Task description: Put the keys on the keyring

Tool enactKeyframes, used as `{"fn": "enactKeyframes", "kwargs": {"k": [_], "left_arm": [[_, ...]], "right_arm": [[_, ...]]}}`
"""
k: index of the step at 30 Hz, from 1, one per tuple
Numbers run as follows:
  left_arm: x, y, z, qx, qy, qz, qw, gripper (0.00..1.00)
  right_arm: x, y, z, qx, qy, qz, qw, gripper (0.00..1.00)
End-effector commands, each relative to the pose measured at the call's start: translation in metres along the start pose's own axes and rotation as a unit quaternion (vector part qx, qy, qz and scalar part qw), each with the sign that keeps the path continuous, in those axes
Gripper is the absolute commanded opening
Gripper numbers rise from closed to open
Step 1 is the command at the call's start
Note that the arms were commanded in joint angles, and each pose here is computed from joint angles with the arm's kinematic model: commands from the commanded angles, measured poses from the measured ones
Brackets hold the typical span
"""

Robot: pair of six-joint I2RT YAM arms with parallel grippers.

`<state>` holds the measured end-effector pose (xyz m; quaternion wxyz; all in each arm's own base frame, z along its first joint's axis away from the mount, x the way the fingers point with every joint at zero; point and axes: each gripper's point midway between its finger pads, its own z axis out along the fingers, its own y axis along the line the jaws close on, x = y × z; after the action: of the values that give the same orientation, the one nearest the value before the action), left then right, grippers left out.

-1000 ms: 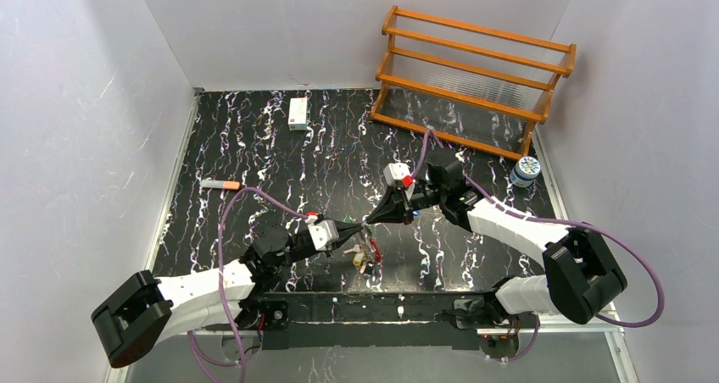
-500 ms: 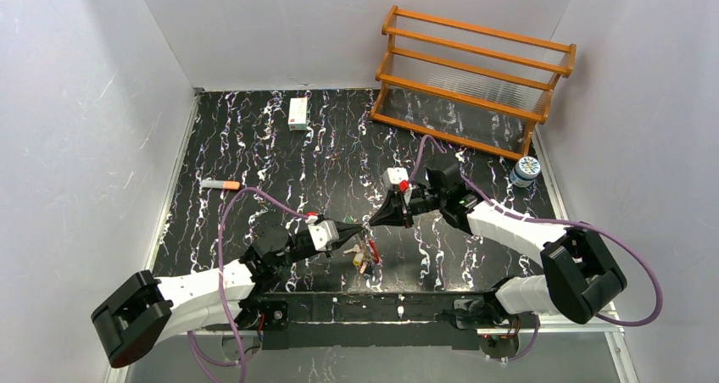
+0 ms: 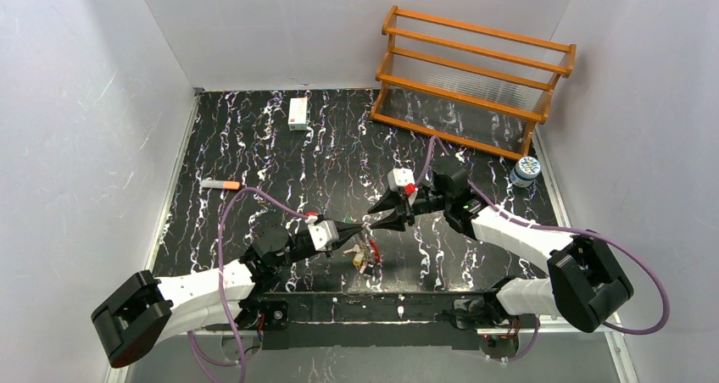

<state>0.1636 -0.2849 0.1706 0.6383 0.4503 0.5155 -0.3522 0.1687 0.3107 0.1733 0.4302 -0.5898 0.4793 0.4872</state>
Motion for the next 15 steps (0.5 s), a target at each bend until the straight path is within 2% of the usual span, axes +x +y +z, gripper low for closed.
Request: {"fn": "enactKeyframes", "kwargs": {"k": [1,4,12,14,15], "left_arm": [[-0.022,0.004,0.003,-0.005,-0.036,0.013,0.999,0.00],[-0.022,0.004,0.003,-0.004,-0.036,0.013,0.999,0.00],[-0.023,0.005,0.002,-0.008,-0.038,0.014,0.999,0.00],[-0.022,0.005,0.001,-0.008,-0.037,0.014,0.999,0.00],[-0.022,0.005,0.001,-0.008,-0.037,0.014,0.999,0.00]], "right_arm": [[-0.028,0.003,0.004,-0.015,-0.042,-0.041,0.998,0.48],[-0.029,0.004,0.008,-0.025,-0.044,-0.038,0.998,0.47],[-0.023,0.006,0.014,-0.038,-0.041,-0.031,0.998,0.34],[-0.024,0.007,0.014,-0.041,-0.041,-0.031,0.998,0.28],[-0.023,0.008,0.014,-0.044,-0.041,-0.029,0.998,0.20]]}}
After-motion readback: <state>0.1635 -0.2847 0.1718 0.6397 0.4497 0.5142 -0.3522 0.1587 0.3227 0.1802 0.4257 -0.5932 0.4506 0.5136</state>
